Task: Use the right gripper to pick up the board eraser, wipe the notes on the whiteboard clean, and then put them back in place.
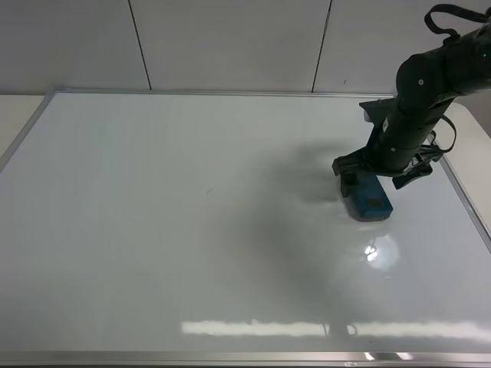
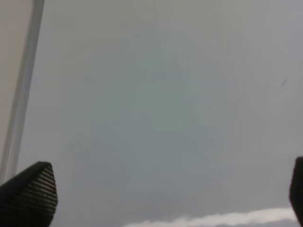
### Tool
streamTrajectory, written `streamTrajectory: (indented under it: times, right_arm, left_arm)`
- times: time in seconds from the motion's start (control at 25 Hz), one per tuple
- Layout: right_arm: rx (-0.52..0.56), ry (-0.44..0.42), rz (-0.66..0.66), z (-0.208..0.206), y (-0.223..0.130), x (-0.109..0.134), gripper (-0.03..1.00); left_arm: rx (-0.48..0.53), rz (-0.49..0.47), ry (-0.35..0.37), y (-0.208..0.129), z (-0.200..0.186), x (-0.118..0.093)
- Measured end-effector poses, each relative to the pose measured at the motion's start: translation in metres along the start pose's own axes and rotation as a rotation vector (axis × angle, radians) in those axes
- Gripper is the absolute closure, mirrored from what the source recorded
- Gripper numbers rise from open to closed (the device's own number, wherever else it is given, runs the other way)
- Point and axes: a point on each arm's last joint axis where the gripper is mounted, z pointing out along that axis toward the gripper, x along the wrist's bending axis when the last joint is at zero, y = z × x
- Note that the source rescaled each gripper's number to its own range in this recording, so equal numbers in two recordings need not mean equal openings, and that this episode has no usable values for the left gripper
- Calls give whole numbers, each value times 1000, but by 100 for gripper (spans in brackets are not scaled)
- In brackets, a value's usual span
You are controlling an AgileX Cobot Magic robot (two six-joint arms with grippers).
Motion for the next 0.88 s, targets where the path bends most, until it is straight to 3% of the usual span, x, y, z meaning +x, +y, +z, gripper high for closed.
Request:
streamTrajectory:
  times: [0.08, 0.2, 0.44, 0.72, 0.88]
  right_arm:
    - [1, 0, 0, 0, 0, 0, 4]
    - [2, 0, 0, 0, 0, 0, -2]
    - [-20, -1, -4, -14, -1, 0, -3]
    - [-181, 12, 12, -75, -3, -7, -3]
    - [-278, 8, 67, -111, -9, -24, -3]
  left_arm:
    - [0, 0, 0, 0, 0, 0]
    - [0, 0, 0, 0, 0, 0]
    - [0, 0, 0, 0, 0, 0]
    - [0, 0, 0, 0, 0, 0]
    - [0, 0, 0, 0, 0, 0]
